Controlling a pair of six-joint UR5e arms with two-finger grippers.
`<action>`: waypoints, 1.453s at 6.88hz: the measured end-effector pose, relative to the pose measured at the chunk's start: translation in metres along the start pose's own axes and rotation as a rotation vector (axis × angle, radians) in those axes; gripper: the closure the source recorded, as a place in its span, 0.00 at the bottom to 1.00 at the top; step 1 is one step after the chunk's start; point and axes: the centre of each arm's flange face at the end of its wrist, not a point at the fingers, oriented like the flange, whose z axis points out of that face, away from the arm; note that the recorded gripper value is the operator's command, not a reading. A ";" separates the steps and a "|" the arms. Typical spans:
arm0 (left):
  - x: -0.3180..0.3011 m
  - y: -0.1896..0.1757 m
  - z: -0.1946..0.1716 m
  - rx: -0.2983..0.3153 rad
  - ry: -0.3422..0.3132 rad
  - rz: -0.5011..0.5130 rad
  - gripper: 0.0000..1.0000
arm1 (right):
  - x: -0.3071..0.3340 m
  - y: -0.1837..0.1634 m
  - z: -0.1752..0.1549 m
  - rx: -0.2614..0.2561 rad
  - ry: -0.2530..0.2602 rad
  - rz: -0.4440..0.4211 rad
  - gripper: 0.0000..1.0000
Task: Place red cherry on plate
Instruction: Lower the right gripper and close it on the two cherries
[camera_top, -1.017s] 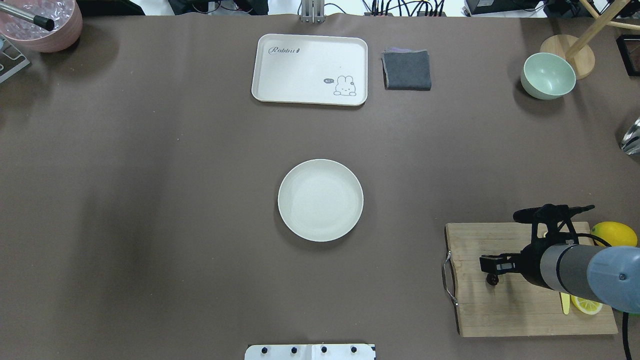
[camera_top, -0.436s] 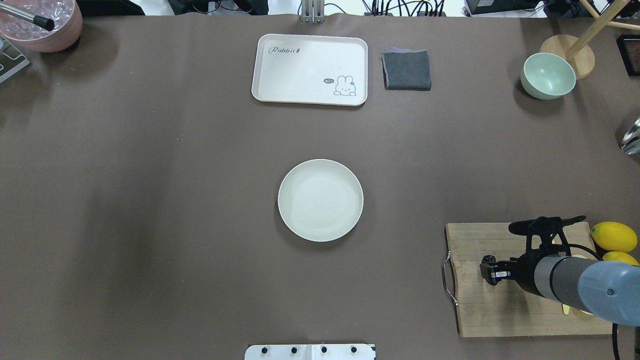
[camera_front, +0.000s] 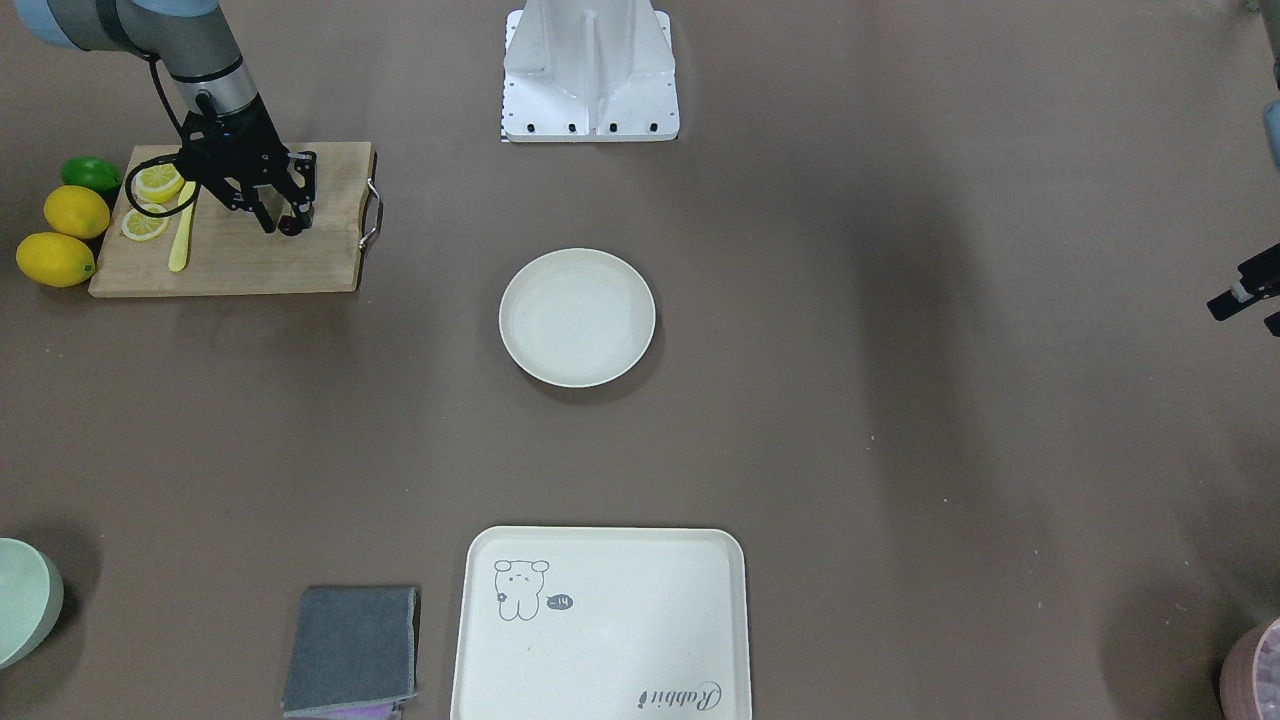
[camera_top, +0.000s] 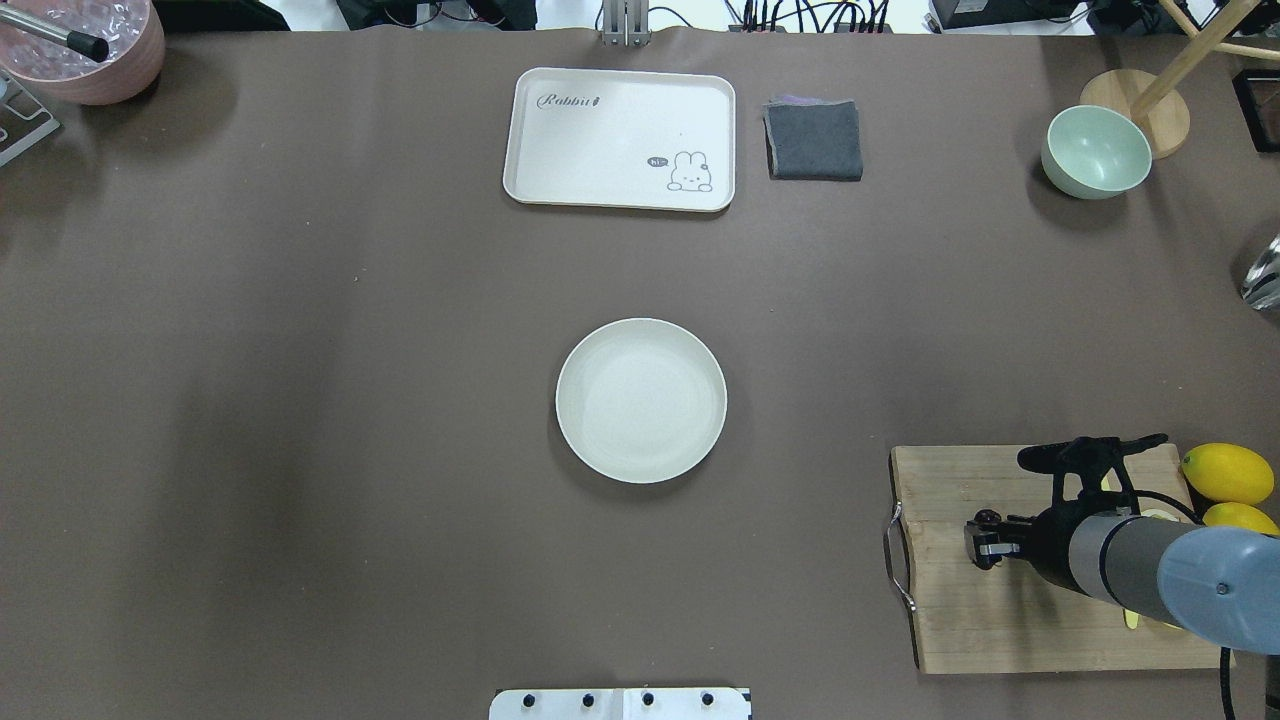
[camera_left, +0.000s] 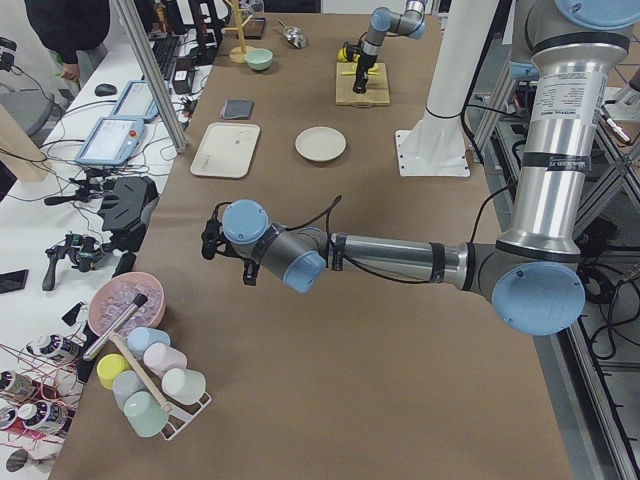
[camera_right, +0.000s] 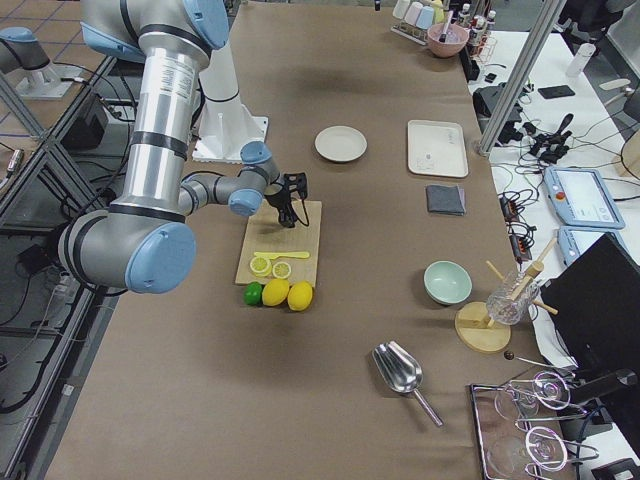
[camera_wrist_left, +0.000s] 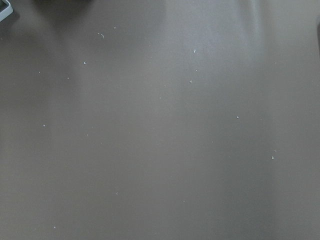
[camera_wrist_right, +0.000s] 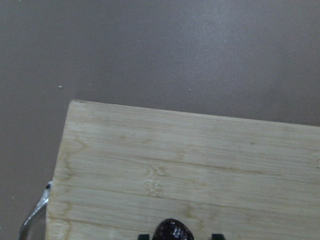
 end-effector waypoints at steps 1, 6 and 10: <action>0.001 0.000 -0.001 0.001 0.001 -0.003 0.01 | 0.000 0.000 -0.001 0.000 -0.001 0.000 1.00; 0.002 0.000 -0.001 0.002 0.002 -0.010 0.01 | -0.001 -0.001 -0.011 0.000 -0.016 0.001 1.00; 0.002 -0.001 0.000 0.002 0.001 -0.010 0.01 | -0.008 -0.031 -0.074 -0.050 -0.065 0.045 1.00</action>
